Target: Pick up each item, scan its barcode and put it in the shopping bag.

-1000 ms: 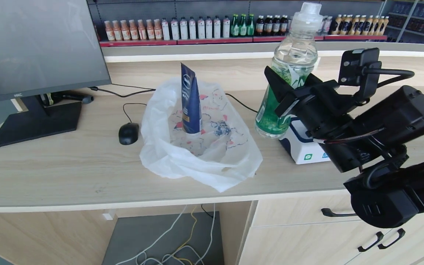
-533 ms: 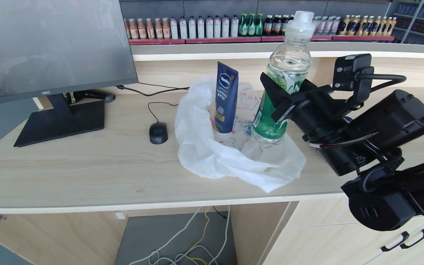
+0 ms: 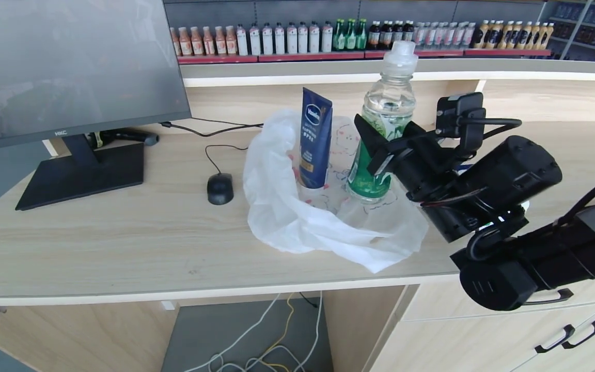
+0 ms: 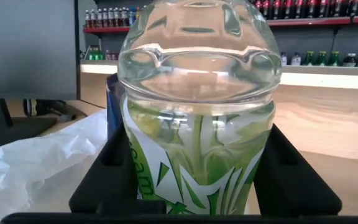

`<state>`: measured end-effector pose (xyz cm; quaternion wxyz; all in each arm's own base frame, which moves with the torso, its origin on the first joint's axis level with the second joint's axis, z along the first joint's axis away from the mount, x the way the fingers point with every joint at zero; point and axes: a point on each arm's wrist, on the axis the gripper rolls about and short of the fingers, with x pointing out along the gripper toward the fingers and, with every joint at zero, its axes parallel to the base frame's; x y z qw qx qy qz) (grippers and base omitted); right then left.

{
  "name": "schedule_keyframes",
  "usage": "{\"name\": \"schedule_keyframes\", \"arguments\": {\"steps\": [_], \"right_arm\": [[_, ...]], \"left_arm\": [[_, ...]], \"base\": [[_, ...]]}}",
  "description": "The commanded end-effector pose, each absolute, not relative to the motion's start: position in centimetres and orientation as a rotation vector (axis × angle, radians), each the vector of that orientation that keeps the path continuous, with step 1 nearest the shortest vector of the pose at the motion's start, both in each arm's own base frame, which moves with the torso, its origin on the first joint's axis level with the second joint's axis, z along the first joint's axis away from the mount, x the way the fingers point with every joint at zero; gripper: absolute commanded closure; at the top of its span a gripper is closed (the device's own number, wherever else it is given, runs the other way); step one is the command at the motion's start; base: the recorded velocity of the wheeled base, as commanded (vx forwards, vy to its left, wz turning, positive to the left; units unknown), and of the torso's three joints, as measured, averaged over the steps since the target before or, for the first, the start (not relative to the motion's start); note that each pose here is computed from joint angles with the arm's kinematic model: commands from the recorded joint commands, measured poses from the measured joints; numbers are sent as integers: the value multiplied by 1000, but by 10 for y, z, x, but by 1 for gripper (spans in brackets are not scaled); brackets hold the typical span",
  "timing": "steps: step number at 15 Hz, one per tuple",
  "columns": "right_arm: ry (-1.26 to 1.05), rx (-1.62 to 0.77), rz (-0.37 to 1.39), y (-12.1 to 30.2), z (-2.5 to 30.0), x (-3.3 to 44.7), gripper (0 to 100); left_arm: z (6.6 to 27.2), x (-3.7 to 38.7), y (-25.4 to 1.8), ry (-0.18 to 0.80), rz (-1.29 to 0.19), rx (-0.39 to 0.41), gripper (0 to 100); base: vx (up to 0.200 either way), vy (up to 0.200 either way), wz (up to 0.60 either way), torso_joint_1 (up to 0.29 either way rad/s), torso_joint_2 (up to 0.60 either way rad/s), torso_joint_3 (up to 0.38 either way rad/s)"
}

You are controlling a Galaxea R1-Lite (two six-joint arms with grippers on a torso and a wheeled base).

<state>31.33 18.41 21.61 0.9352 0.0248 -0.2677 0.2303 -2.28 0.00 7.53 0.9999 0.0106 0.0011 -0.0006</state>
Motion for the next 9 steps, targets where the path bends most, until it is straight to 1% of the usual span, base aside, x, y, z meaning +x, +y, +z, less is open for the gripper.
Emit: {"name": "schedule_keyframes", "arguments": {"steps": [1,4,9], "right_arm": [[-504,36,474,192,196,327,100],[-472,30,478,196,182,334,100],[-450,23,480,200,172,340,100]], "left_arm": [[75,-23,0,2,-2,21,0],[75,-23,0,2,-2,21,0],[75,-23,0,2,-2,21,0]], "base": [[0,0,0,0,0,0],[0,0,0,0,0,0],[0,0,0,0,0,0]]}}
